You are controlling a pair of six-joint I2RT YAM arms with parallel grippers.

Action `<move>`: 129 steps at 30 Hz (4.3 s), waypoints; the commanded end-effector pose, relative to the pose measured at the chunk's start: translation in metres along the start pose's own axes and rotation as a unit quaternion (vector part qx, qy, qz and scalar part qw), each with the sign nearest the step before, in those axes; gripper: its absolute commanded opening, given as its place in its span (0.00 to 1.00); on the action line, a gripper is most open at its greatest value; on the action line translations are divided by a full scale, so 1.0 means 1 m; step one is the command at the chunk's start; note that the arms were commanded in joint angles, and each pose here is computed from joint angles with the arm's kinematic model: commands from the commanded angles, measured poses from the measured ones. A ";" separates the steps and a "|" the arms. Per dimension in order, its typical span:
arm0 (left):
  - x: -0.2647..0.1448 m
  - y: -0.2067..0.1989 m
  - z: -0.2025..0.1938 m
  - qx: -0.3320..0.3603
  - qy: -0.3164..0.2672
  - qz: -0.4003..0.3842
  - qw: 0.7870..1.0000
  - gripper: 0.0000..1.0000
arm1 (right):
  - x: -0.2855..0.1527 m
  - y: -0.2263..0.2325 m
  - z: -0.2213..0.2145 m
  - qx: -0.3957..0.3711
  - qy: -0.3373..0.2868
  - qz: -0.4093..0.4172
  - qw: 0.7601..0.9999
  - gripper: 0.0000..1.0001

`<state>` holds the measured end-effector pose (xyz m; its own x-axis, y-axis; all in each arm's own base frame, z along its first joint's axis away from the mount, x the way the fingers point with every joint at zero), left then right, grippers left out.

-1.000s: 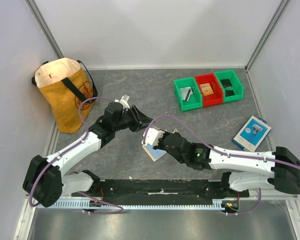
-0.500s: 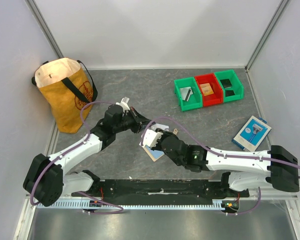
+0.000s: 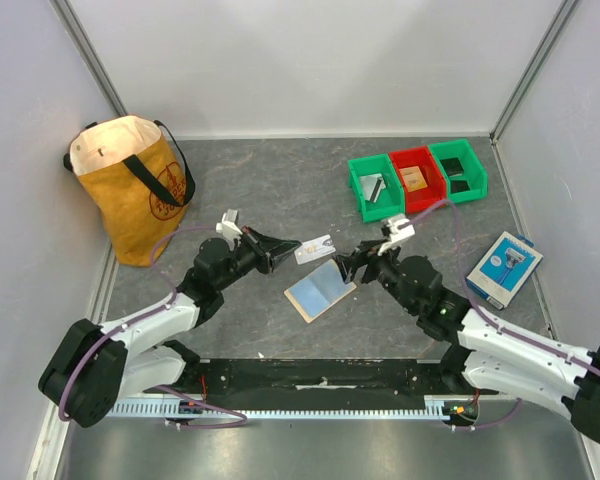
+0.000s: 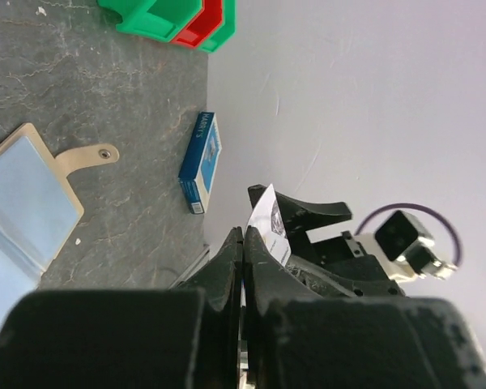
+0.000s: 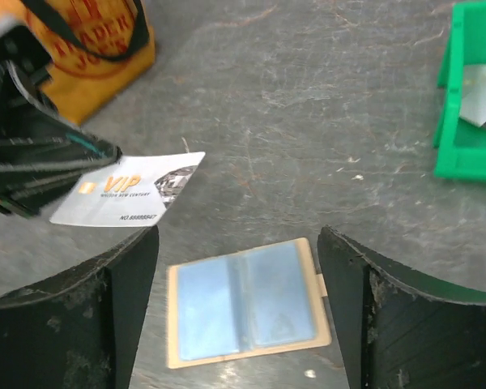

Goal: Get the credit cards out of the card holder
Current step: Place the credit card in the storage box, then remove the credit card from the card holder.

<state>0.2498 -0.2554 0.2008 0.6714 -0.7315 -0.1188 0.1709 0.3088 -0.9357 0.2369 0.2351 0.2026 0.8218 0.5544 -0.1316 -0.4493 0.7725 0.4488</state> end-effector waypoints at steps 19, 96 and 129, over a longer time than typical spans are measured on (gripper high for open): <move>-0.004 -0.043 0.020 -0.017 -0.064 -0.135 0.989 0.02 | 0.002 0.050 0.024 0.383 -0.082 0.193 0.900 0.73; -0.090 0.067 0.076 0.307 0.072 0.168 0.934 0.81 | 0.144 -0.257 0.081 0.144 0.031 -0.249 0.957 0.58; 0.001 0.075 -0.076 0.309 0.230 0.161 0.909 0.54 | 0.036 -0.051 -0.087 0.075 0.282 -0.012 0.956 0.59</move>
<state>0.1931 -0.2628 0.0986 0.3756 -0.6698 -0.6406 0.4867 0.7308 -0.4787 0.2701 0.2421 0.1180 0.5492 0.6406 -0.5368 -0.3429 0.7584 0.5543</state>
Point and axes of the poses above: each gripper's point midway between its finger pads, its own x axis out along the fingers, its own y axis along the line the jaws close on, z = x × y, the point moved 1 cm from there along -x, back along the fingers, and after that the axes turned 14 degrees about x, right-handed, at the moved point
